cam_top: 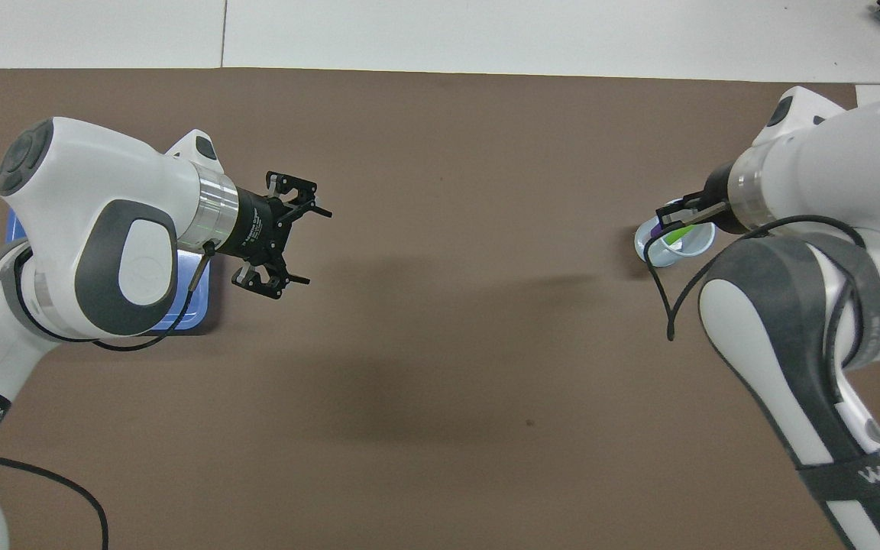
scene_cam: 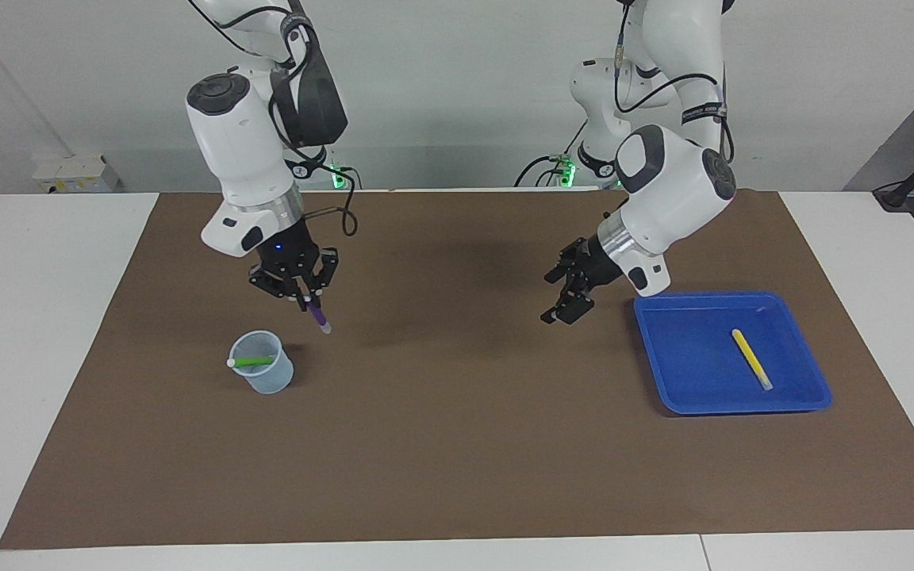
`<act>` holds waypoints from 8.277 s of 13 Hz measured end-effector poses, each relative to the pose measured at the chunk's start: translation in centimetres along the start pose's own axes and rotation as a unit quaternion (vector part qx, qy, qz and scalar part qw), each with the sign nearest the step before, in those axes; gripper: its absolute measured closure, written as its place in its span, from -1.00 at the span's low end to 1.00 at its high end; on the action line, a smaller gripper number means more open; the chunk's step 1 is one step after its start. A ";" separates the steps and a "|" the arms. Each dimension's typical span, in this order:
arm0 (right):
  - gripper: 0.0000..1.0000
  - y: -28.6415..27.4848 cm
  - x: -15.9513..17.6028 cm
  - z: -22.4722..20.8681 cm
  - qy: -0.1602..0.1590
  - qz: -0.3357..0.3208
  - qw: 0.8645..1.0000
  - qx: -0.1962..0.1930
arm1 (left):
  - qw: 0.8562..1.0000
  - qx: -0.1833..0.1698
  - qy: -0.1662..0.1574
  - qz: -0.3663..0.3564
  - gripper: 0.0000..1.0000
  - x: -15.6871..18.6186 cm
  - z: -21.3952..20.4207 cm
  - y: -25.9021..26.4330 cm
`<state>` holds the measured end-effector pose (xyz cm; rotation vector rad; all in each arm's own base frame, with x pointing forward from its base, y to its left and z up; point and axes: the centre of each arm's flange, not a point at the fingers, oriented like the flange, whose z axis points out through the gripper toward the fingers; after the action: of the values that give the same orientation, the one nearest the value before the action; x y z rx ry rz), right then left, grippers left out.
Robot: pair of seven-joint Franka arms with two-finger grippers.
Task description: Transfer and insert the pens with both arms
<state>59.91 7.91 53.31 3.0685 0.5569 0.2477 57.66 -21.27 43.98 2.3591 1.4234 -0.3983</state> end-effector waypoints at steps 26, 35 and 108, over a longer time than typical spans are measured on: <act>-0.52 4.7 -2.7 8.8 0.019 0.016 1.000 -0.004 | 0.886 0.160 0.149 0.410 -0.92 33.3 -6.0 -7.2; -1.00 -2.9 -2.0 0.9 0.016 0.093 0.995 0.016 | 0.877 0.151 0.158 0.428 -0.80 36.6 -3.7 -9.2; 0.65 -21.5 3.3 2.9 0.008 0.573 0.769 0.284 | 0.969 -0.054 -0.180 -0.159 0.07 -6.2 2.2 5.0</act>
<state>55.94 29.28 50.06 3.4334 -1.6123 0.0894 59.18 -29.27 45.40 1.8526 1.5935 -0.7703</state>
